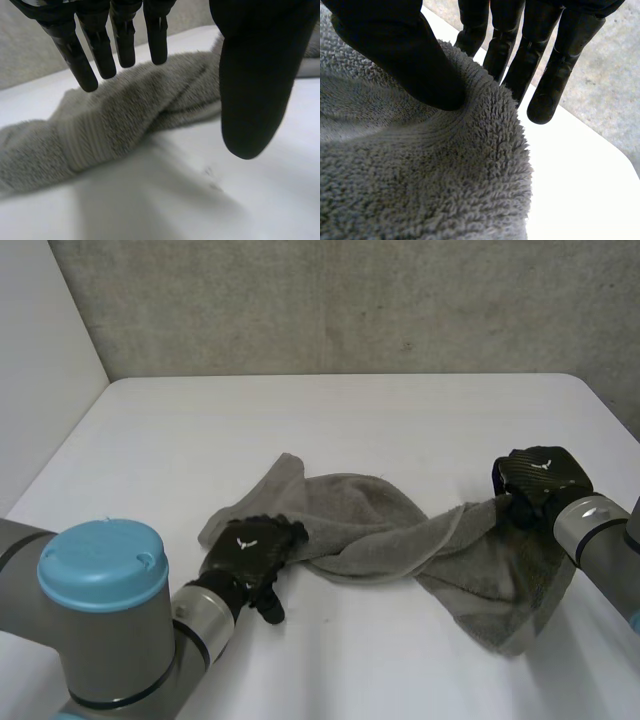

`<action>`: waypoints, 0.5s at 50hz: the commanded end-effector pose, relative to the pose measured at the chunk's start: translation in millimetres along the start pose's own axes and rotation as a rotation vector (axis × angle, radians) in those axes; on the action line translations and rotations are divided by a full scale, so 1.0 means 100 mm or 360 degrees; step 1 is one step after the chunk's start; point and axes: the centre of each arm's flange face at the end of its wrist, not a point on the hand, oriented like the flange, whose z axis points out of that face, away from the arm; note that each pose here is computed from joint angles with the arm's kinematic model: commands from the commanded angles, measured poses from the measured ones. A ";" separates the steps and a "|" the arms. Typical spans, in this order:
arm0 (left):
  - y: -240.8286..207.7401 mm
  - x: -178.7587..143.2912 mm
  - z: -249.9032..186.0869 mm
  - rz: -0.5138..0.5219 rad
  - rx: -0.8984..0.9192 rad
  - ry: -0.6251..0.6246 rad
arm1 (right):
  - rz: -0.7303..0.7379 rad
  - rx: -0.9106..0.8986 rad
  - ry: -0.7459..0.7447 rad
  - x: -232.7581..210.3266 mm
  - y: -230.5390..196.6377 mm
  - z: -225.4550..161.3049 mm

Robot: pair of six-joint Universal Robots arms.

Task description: Fold the towel.

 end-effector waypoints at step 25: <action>-0.13 -0.18 1.06 0.0028 0.0105 -0.0066 | 0.0008 -0.0057 0.0007 0.04 0.11 0.06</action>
